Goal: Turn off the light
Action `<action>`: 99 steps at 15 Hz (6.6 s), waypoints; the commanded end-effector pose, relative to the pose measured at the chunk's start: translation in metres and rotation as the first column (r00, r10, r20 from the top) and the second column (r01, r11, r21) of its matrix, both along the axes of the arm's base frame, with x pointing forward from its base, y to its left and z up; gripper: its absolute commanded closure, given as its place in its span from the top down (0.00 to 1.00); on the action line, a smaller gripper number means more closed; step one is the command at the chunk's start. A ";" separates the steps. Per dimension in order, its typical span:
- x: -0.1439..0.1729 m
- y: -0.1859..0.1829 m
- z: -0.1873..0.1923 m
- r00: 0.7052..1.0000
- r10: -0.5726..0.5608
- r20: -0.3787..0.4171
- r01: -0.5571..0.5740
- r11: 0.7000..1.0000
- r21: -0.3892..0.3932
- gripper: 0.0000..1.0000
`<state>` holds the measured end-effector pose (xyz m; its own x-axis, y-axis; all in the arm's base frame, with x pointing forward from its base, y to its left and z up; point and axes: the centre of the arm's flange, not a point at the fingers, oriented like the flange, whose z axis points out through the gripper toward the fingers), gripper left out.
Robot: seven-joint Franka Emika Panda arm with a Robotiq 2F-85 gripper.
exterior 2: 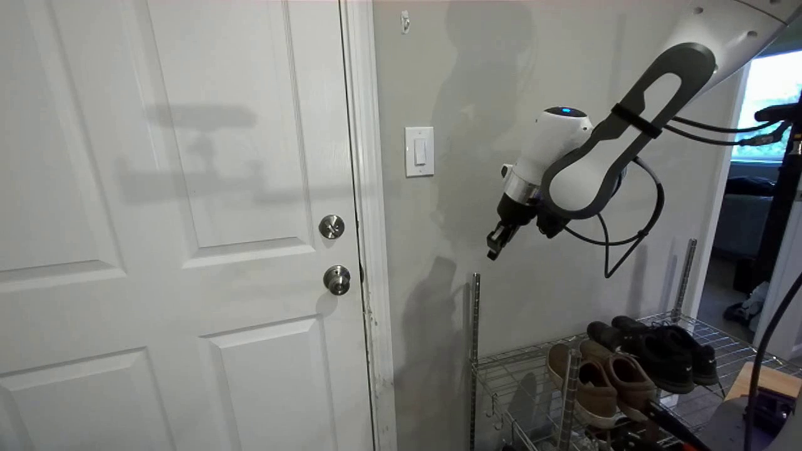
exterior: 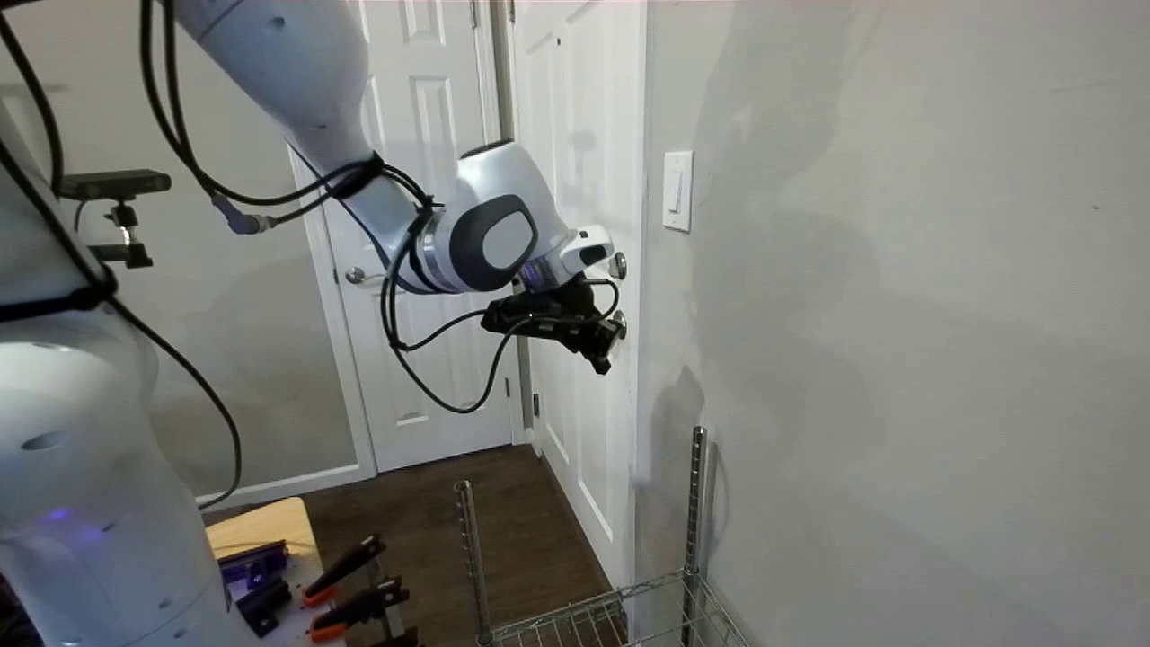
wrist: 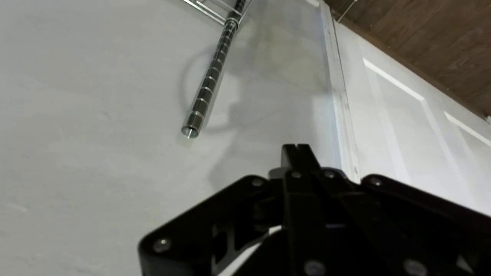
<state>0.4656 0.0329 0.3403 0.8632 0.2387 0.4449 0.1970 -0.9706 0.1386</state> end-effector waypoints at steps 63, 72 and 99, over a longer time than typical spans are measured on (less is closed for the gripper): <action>0.135 0.066 0.125 0.824 0.028 0.566 -0.067 0.997 0.048 0.03; 0.155 0.070 0.127 0.832 0.008 0.555 -0.038 0.998 0.042 0.04; 0.021 -0.002 0.061 0.953 -0.217 0.210 0.223 0.975 -0.002 0.04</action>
<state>0.5376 0.0229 0.3920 0.7410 0.0907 0.6653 -0.0626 -0.9772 0.2028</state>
